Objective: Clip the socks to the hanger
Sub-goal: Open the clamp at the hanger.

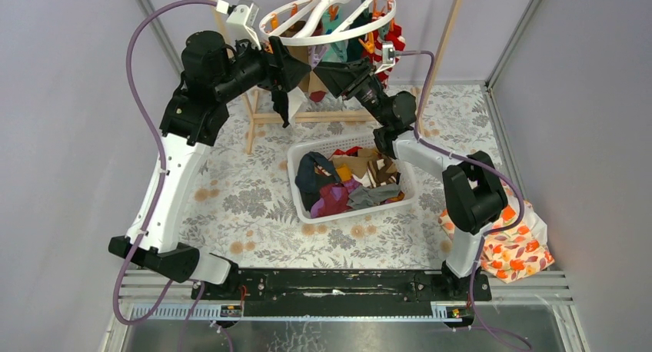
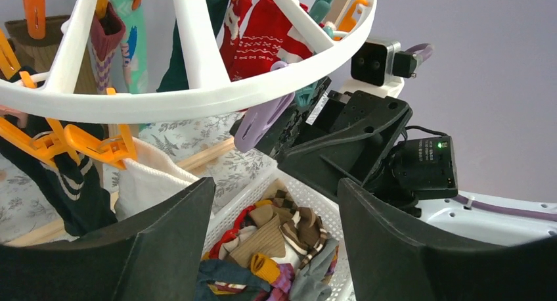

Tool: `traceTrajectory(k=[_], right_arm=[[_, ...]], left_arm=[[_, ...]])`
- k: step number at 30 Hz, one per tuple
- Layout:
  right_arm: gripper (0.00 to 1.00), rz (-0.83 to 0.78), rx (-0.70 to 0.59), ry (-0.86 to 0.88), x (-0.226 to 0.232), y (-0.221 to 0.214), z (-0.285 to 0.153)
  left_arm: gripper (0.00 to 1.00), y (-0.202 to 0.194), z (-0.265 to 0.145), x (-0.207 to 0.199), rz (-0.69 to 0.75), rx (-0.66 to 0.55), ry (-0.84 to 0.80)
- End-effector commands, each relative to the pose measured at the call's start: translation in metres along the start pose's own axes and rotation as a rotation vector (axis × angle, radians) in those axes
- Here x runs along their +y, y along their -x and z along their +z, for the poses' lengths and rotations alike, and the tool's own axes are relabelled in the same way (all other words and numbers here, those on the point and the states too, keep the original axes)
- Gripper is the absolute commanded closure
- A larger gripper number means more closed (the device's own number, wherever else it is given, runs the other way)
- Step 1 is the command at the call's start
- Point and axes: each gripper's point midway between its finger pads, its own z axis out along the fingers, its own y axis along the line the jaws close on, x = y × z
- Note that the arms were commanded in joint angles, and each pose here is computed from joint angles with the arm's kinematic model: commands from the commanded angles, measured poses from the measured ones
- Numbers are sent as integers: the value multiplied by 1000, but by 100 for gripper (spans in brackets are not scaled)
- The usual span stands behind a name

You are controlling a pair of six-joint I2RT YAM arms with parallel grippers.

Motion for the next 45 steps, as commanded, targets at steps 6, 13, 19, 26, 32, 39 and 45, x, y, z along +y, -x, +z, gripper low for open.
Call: traceTrajectory(k=[6,13,19,26,32,39,45], right_arm=[[34,-4,-78,256,61,28,16],[39,-2,-79,251,56,25,21],[42,-6,-98,226,51,19,27],[43,-16,-144,185,44,16,28],[73,-20,-169,183,46,21,26],[100,-66,-198,90,43,25,21],[100,-204,-207,-109,36,20,22]], left_arm=[[22,21,-16,-8,22,-53,-3],[22,25,-18,-11,24,-59,-10],[22,24,-17,-10,13,-56,-10],[22,24,-18,-11,11,-55,-14],[22,24,-20,-7,19,-54,0],[22,21,-15,-5,14,-50,2],[22,23,-9,0,15,-62,10]])
